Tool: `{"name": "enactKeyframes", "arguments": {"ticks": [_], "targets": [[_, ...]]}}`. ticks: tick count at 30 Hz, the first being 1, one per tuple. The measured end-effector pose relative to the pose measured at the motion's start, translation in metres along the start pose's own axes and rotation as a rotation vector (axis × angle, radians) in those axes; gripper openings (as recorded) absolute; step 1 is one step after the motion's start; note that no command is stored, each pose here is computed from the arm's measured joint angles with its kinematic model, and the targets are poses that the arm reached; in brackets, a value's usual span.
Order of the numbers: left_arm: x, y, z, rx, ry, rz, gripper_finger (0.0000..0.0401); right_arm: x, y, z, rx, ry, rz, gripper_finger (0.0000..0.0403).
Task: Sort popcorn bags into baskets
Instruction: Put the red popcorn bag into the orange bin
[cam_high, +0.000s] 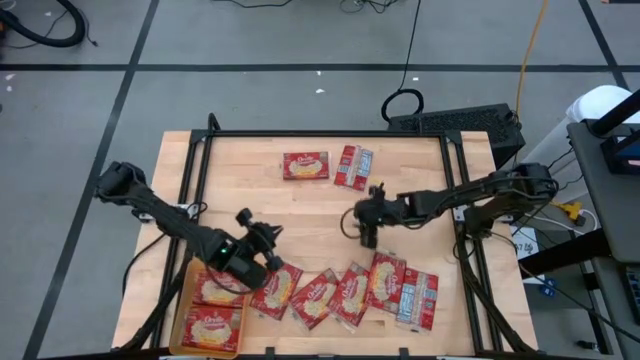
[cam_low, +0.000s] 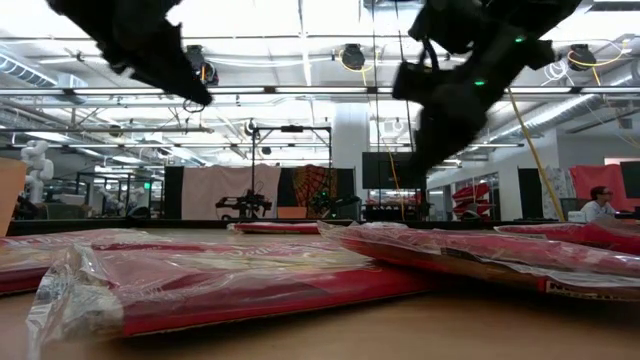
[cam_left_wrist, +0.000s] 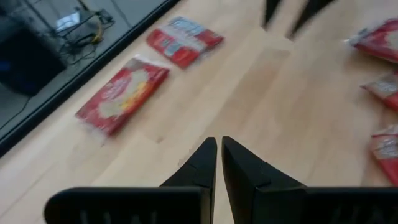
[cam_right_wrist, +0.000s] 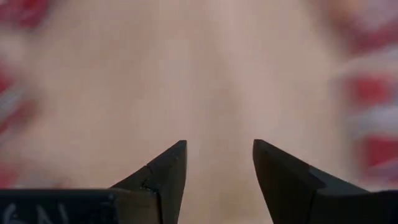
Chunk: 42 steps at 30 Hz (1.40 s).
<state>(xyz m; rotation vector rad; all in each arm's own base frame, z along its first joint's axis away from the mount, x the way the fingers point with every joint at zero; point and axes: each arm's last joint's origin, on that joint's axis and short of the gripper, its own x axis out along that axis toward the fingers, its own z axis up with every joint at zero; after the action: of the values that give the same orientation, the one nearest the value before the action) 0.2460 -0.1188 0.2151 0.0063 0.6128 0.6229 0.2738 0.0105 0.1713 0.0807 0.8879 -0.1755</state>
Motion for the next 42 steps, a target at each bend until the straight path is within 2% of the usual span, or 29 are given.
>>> {"name": "enactKeyframes", "arguments": {"ticks": [4, 7, 14, 18, 23, 26, 28, 32, 35, 38, 42], "targets": [[0.015, -0.01, 0.002, 0.041, -0.013, -0.02, 0.0031, -0.005, 0.022, -0.016, 0.047, 0.167, 0.21, 0.0176], [0.026, -0.014, 0.005, 0.065, -0.024, -0.033, 0.0031, -0.015, 0.033, -0.022, 0.081, 0.229, 0.282, 0.0176], [0.051, -0.023, 0.011, 0.069, 0.008, -0.159, 0.0031, -0.026, 0.033, -0.033, 0.131, 0.354, 0.289, 0.0189], [0.061, -0.027, 0.009, 0.065, 0.024, -0.207, 0.0031, -0.022, 0.028, -0.034, 0.148, 0.326, 0.288, 0.0232], [0.066, -0.033, 0.009, 0.036, 0.016, -0.241, 0.0031, -0.01, 0.02, -0.051, 0.184, 0.301, 0.309, 0.0288], [0.066, -0.036, 0.009, 0.042, 0.006, -0.263, 0.0031, -0.004, 0.016, -0.064, 0.212, 0.282, 0.314, 0.0302], [0.067, -0.038, 0.012, 0.02, -0.02, -0.283, 0.0031, -0.002, 0.016, -0.069, 0.22, 0.261, 0.367, 0.0302], [0.067, -0.04, 0.012, 0.036, -0.026, -0.295, 0.0031, 0.001, 0.017, -0.079, 0.21, 0.209, 0.433, 0.0277], [0.068, -0.039, 0.013, 0.032, -0.03, -0.295, 0.0031, 0.003, 0.017, -0.085, 0.204, 0.183, 0.463, 0.0236], [0.069, -0.038, 0.013, 0.026, -0.028, -0.292, 0.0031, 0.004, 0.017, -0.088, 0.203, 0.151, 0.501, 0.0168], [0.069, -0.038, 0.013, 0.021, -0.03, -0.293, 0.0031, 0.003, 0.02, -0.085, 0.173, 0.106, 0.552, 0.0053]]}}
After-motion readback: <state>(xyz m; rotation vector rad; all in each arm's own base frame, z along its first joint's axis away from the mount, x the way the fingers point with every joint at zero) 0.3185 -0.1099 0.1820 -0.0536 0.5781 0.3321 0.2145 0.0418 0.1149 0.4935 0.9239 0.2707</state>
